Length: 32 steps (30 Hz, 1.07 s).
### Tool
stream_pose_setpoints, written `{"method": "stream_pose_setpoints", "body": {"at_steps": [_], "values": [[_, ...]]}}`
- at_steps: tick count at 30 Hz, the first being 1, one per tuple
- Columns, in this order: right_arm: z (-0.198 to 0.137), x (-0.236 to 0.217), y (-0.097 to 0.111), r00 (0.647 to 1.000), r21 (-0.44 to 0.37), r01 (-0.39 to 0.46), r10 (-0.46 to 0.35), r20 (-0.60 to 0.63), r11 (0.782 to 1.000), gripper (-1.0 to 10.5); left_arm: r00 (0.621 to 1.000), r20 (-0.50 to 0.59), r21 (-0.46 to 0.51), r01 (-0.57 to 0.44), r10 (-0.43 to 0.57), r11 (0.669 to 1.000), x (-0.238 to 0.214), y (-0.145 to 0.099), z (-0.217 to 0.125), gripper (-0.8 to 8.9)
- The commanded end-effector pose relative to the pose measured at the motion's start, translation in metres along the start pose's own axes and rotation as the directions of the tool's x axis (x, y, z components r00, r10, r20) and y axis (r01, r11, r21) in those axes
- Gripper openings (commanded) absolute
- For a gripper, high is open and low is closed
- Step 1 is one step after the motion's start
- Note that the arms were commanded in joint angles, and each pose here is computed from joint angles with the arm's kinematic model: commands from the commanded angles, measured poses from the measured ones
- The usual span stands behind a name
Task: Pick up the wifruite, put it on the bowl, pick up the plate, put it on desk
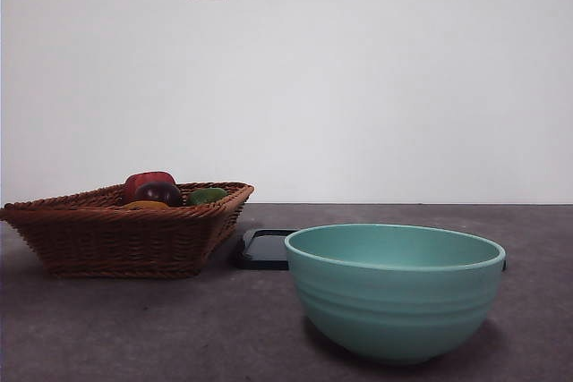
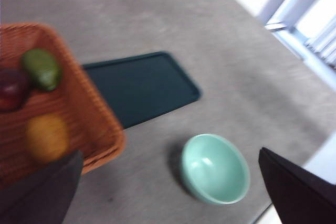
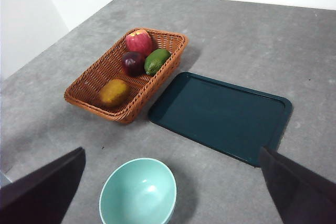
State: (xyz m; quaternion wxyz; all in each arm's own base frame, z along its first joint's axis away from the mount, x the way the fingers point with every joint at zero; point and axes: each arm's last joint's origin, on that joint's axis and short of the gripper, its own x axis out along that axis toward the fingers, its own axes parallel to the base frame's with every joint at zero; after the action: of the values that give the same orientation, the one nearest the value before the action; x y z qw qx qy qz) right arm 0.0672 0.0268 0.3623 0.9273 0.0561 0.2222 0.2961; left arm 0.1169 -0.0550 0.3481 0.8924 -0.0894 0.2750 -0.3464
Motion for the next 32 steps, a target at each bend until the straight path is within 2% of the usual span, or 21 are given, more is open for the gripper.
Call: {"method": "stream_pose_setpoints", "body": {"at_steps": [1, 6, 10, 14, 20, 23, 28, 32], "values": [[0.005, -0.002, 0.002, 1.0, -0.007, -0.008, 0.008, 0.027, 1.0, 6.3, 0.999, -0.033, -0.015, -0.021, 0.02, 1.0, 0.01, 0.002, 0.012, 6.25], [0.005, -0.002, 0.002, 1.0, -0.008, -0.008, 0.008, 0.028, 1.0, 6.3, 0.984, -0.171, -0.089, -0.072, 0.056, 0.993, 0.038, 0.013, 0.029, 6.24], [0.005, -0.002, 0.002, 1.0, -0.008, -0.008, 0.008, 0.028, 1.0, 6.3, 0.951, -0.291, -0.143, -0.155, 0.108, 0.978, 0.065, 0.024, 0.045, 6.24], [0.005, -0.002, 0.002, 1.0, -0.007, -0.008, 0.008, 0.028, 1.0, 6.3, 0.899, -0.394, -0.135, -0.262, 0.191, 0.956, 0.092, 0.037, 0.057, 6.25], [0.005, -0.002, 0.002, 1.0, -0.008, -0.008, 0.008, 0.028, 1.0, 6.3, 0.829, -0.494, -0.088, -0.349, 0.263, 0.933, 0.139, 0.059, 0.062, 6.24], [0.005, -0.002, 0.002, 1.0, -0.008, -0.008, 0.008, 0.028, 1.0, 6.3, 0.803, -0.524, -0.059, -0.366, 0.283, 0.929, 0.164, 0.072, 0.059, 6.24], [0.005, -0.002, 0.002, 1.0, -0.008, -0.008, 0.008, 0.028, 1.0, 6.3, 0.739, -0.609, -0.035, -0.388, 0.288, 0.921, 0.202, 0.093, 0.043, 6.24], [0.005, -0.002, 0.002, 1.0, -0.007, -0.009, 0.009, 0.028, 1.0, 6.3, 0.708, -0.649, -0.036, -0.395, 0.279, 0.918, 0.226, 0.106, 0.029, 6.25]]}}
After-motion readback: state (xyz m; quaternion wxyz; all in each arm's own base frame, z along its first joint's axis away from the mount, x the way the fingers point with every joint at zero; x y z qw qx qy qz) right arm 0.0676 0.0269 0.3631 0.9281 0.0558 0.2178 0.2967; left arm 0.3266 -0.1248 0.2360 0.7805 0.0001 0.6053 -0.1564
